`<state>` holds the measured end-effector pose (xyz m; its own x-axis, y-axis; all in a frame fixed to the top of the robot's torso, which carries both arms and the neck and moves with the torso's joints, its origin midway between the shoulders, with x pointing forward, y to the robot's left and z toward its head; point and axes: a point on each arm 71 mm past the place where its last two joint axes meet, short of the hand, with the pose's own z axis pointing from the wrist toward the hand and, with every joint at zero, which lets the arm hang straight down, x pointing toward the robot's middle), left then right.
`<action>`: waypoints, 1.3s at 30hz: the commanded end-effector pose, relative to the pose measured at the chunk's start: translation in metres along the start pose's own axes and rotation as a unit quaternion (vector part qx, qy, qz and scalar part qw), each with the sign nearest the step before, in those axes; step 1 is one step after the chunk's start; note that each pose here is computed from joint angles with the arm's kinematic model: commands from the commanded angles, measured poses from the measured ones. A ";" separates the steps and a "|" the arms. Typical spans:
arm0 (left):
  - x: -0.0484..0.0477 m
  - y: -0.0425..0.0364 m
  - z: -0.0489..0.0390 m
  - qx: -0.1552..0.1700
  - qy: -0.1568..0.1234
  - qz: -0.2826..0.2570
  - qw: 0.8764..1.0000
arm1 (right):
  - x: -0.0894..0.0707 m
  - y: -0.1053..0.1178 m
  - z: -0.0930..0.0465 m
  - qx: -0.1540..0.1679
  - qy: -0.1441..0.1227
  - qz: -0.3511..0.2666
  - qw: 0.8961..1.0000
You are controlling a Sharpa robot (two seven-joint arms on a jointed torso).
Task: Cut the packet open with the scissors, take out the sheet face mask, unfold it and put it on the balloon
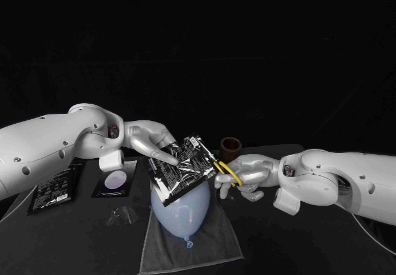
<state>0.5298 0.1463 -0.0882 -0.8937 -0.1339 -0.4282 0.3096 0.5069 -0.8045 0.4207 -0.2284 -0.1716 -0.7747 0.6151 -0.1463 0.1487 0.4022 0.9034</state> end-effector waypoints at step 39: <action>0.0037 -0.0021 0.0033 -0.006 0.016 0.010 1.000 | -0.007 0.025 0.009 -0.029 -0.010 0.001 1.000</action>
<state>0.5293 0.1451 -0.0891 -0.8915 -0.1212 -0.4365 0.3168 0.5219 -0.7920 0.4338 -0.2179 -0.1544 -0.7623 0.6255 -0.1663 0.1118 0.3804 0.9180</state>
